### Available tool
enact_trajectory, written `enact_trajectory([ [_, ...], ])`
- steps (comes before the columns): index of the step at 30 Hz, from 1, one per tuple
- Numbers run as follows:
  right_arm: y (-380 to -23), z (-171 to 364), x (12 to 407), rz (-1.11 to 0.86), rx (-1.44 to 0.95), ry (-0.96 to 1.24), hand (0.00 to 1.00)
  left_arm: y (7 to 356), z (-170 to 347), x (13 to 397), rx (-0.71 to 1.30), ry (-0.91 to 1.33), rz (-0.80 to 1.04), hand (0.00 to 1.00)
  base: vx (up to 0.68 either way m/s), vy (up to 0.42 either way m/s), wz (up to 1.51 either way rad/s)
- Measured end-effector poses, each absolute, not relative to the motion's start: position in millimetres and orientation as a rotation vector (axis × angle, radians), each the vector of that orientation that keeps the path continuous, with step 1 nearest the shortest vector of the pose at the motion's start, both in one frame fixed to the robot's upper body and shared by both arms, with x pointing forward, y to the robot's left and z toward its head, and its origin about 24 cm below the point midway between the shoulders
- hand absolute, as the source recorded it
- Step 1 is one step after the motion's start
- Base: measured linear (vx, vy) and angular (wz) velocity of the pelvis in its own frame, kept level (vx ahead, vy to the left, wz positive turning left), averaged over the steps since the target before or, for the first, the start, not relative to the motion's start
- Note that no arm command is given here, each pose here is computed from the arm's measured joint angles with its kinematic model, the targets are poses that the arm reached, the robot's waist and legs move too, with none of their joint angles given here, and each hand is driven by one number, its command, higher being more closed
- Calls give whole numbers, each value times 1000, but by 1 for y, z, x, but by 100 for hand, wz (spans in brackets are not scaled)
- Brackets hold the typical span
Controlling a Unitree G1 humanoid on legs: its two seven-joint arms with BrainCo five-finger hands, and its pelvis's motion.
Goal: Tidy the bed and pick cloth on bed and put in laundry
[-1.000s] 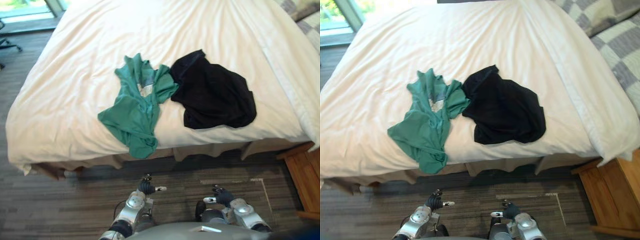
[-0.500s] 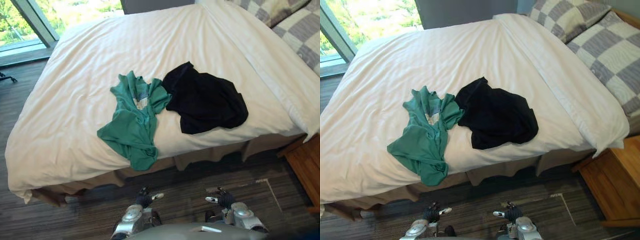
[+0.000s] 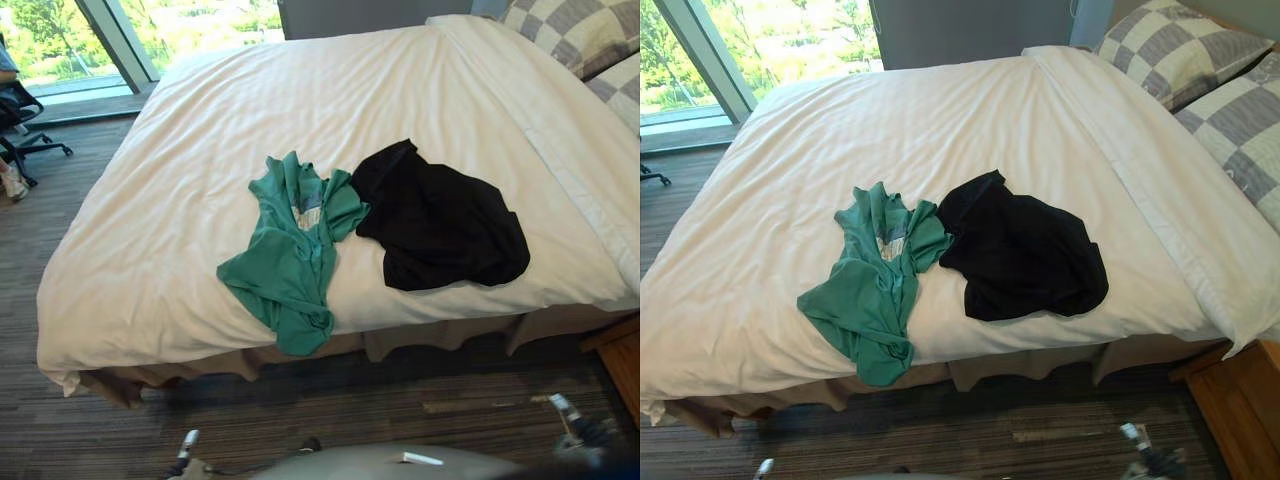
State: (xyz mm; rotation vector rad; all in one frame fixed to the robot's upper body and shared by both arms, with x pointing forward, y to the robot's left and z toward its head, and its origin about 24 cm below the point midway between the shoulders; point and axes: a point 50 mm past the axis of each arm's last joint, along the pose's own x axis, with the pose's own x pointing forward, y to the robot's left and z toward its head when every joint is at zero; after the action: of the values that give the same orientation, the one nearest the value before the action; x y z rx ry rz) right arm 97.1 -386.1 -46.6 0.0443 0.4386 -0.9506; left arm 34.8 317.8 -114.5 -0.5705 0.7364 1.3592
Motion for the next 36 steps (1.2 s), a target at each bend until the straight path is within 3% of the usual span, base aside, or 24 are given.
enact_trajectory([
  [3, -395, -9, 119, -897, -49, 285, 0, 352, -80, 48, -474, 528, 1362, 0, -51, -17, 7],
  [5, -393, 20, 137, -818, -148, 183, 0, 378, -35, 72, -303, 305, 1297, 0, -37, -25, 6],
  [9, -380, 48, 158, -666, -275, 97, 0, 396, 36, 113, -98, 13, 1149, 0, 40, -14, 3],
  [11, -367, 54, 174, -535, -352, 99, 0, 366, 95, 157, 216, -354, 909, 0, 49, -11, 3],
  [13, -352, 61, 192, -430, -395, 74, 0, 311, 148, 199, 371, -619, 630, 0, 57, 6, 3],
  [15, -326, 74, 226, -302, -400, -6, 0, 263, 179, 239, 467, -734, 384, 0, 17, 14, -11],
  [20, -289, 74, 250, -143, -440, -27, 0, 226, 169, 279, 512, -585, 222, 0, 19, -3, -29],
  [21, -283, 65, 248, -126, -442, 2, 0, 231, 132, 287, 361, -349, 229, 0, 41, -25, -35],
  [23, -276, 54, 243, -118, -425, 33, 0, 240, 76, 284, 252, -86, 274, 0, 52, -45, -22],
  [27, -269, 35, 234, -100, -416, 107, 0, 218, 13, 252, 374, 147, 209, 0, 53, -37, -5],
  [31, -256, 18, 235, -31, -412, 167, 0, 266, -14, 243, 587, 325, 259, 0, -6, -8, -24],
  [36, -256, 15, 236, -26, -408, 197, 0, 301, 13, 265, 672, 329, 351, 0, -74, 0, -20],
])
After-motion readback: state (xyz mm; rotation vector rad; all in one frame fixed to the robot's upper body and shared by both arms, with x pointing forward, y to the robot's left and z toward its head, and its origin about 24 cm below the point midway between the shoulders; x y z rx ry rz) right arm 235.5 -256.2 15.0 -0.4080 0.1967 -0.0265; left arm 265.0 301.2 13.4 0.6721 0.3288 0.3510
